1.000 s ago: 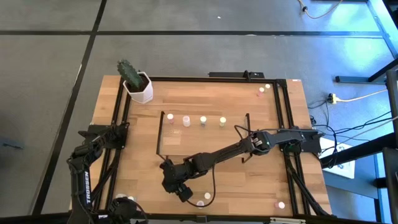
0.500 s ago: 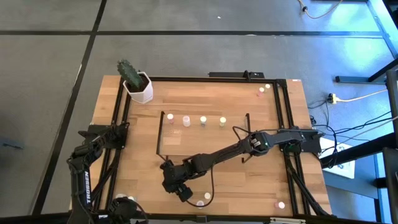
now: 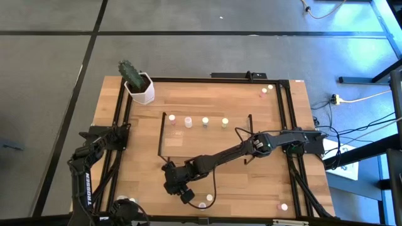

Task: Pick and place medicine bottles onto shelf by color
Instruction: Put the top blue pill bottle on the shelf aligned with the other blue pill bottle

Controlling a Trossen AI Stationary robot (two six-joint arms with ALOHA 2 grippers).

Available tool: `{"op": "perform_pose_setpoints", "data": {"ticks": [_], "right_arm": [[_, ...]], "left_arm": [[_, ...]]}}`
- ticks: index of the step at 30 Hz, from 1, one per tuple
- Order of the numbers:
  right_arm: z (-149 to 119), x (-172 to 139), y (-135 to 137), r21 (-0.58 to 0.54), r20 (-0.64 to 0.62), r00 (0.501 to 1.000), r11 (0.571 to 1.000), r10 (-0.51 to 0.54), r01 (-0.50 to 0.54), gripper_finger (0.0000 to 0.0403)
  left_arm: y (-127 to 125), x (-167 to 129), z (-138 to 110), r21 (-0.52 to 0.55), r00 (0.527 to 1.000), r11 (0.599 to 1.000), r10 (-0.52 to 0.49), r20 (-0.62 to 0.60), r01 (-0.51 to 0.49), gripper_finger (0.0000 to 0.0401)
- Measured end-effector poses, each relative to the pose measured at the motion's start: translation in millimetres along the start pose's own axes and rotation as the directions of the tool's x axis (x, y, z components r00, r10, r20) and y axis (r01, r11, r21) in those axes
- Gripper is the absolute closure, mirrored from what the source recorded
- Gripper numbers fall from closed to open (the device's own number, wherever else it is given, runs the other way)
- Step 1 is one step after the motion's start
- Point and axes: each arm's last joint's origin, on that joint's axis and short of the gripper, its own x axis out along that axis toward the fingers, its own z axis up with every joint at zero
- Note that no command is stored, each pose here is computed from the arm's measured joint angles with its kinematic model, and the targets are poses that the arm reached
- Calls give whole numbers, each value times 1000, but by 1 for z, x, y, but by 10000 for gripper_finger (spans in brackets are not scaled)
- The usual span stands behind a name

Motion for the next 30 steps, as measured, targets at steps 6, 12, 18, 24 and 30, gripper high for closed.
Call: {"op": "perform_pose_setpoints", "data": {"ticks": [6,12,18,24,30], "right_arm": [[0,0,0,0,-2,1000,1000,-13,13,279],[0,0,0,19,-7,999,999,-33,33,278],[6,-5,-1,60,5,999,998,-34,34,279],[21,-27,-2,103,41,998,994,-42,38,280],[35,-55,-2,163,63,997,986,-41,30,280]], "left_arm": [[0,0,0,20,1000,1000,0,0,0,189],[0,0,0,35,1000,999,0,1,0,189],[0,0,0,38,1000,999,0,0,0,189],[0,0,0,44,1000,999,0,0,0,189],[0,0,0,44,1000,999,0,0,0,189]]}}
